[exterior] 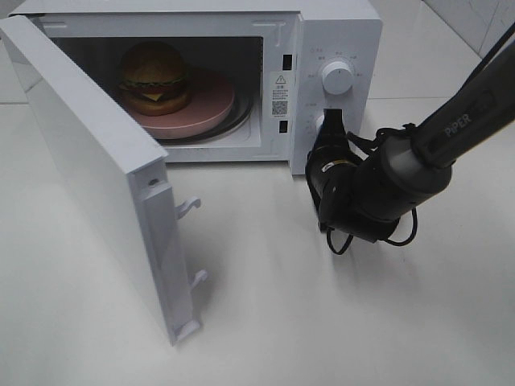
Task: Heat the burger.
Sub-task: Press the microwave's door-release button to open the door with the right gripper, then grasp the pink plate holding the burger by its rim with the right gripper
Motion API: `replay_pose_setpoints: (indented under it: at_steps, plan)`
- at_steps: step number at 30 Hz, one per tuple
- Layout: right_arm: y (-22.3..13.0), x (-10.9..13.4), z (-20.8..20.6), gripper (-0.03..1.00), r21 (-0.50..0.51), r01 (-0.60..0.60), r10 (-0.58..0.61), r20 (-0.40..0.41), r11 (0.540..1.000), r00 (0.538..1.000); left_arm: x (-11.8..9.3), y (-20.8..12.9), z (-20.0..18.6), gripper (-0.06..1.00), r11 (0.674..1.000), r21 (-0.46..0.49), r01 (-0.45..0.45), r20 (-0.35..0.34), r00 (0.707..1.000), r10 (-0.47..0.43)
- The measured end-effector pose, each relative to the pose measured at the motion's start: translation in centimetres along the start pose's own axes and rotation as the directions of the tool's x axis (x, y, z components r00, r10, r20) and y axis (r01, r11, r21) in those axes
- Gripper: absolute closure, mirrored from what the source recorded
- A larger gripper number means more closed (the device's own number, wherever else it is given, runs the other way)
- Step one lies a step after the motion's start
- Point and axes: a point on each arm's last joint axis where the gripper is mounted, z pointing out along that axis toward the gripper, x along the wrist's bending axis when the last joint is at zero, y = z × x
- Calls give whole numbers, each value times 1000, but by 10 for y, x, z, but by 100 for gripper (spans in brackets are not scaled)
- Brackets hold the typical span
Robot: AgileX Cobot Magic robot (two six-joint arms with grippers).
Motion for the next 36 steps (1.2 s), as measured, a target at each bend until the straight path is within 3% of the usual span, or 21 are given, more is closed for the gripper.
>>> replay_pose_setpoints:
  at_steps: [14, 27, 32, 35, 36]
  plan:
    - [9, 9, -12, 96, 54, -3, 1, 42, 999, 999, 0, 0, 0, -4, 1000, 0, 0, 0, 1000, 0]
    - [14, 10, -50, 96, 205, 127, -146, 81, 971, 986, 0, 0, 0, -4, 1000, 0, 0, 0, 1000, 0]
    - [17, 13, -67, 96, 264, 198, -229, 89, 944, 969, 0, 0, 0, -4, 1000, 0, 0, 0, 1000, 0]
    - [18, 18, -78, 96, 311, 285, -321, 73, 907, 944, 0, 0, 0, -4, 1000, 0, 0, 0, 1000, 0]
    - [17, 22, -84, 96, 344, 346, -390, 65, 873, 919, 0, 0, 0, -4, 1000, 0, 0, 0, 1000, 0]
